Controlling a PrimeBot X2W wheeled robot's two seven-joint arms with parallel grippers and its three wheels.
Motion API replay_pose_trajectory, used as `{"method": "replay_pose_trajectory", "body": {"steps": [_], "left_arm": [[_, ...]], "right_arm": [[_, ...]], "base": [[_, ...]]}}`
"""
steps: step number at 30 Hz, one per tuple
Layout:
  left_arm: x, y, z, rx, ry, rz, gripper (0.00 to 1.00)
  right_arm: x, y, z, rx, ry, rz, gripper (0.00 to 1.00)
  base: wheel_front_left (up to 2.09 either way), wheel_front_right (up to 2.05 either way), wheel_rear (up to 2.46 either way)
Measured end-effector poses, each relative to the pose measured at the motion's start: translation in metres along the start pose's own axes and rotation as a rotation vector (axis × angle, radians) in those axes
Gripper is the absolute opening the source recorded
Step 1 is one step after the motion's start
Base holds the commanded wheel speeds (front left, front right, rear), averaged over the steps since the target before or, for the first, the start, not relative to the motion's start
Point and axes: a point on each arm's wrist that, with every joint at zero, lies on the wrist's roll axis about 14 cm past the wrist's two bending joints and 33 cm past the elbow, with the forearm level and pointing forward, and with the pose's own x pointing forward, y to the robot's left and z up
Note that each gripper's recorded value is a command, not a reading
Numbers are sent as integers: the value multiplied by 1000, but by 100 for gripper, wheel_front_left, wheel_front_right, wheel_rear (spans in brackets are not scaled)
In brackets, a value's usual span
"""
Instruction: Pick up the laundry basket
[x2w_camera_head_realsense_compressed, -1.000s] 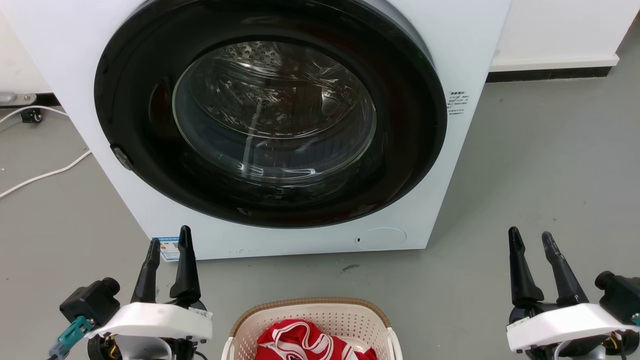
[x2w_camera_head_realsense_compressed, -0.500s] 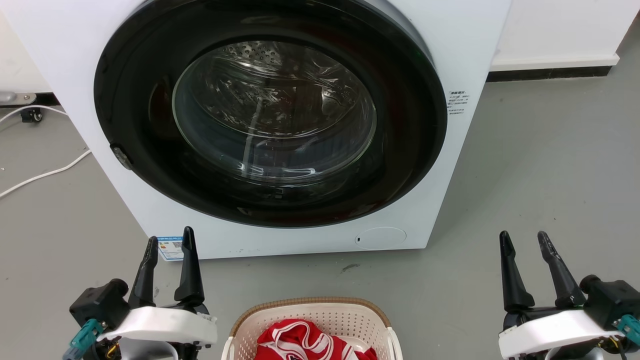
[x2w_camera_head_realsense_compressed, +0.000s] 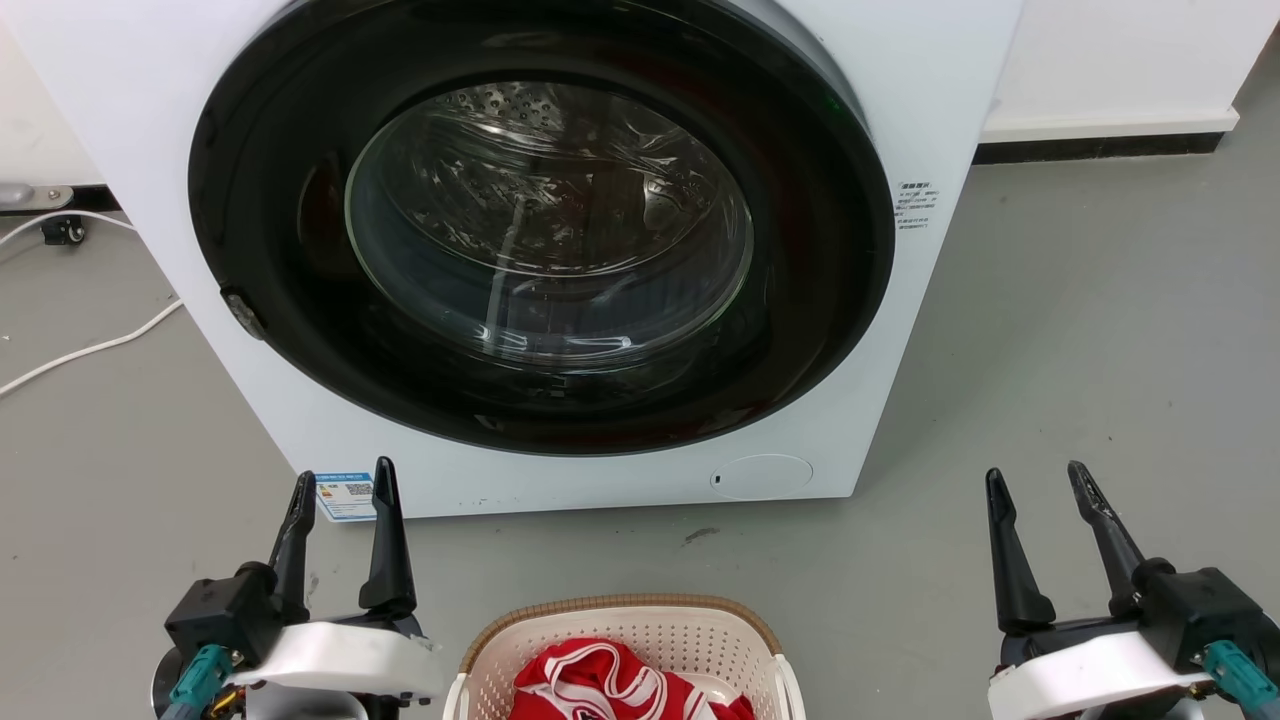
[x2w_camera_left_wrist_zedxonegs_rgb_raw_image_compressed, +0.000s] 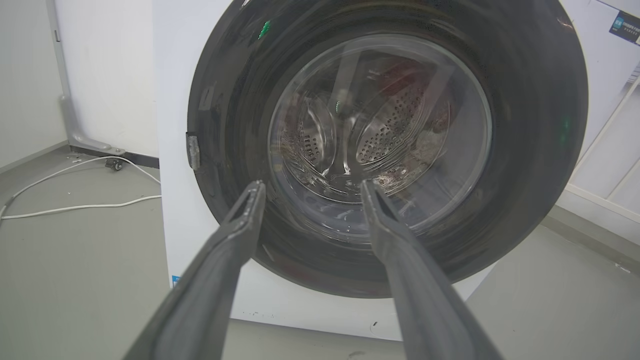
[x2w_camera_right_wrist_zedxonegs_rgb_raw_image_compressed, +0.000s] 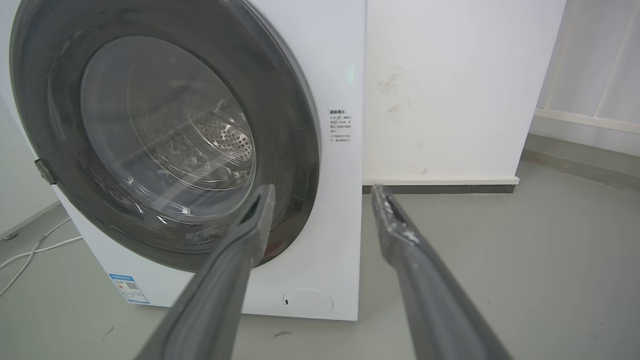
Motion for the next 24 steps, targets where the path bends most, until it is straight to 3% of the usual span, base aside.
{"method": "replay_pose_trajectory", "body": {"steps": [24], "left_arm": [[-4, -10, 2, 188, -31, -48, 100]], "right_arm": [[-3, 10, 3, -177, -24, 53, 100]], "base": [[0, 0, 0]]}}
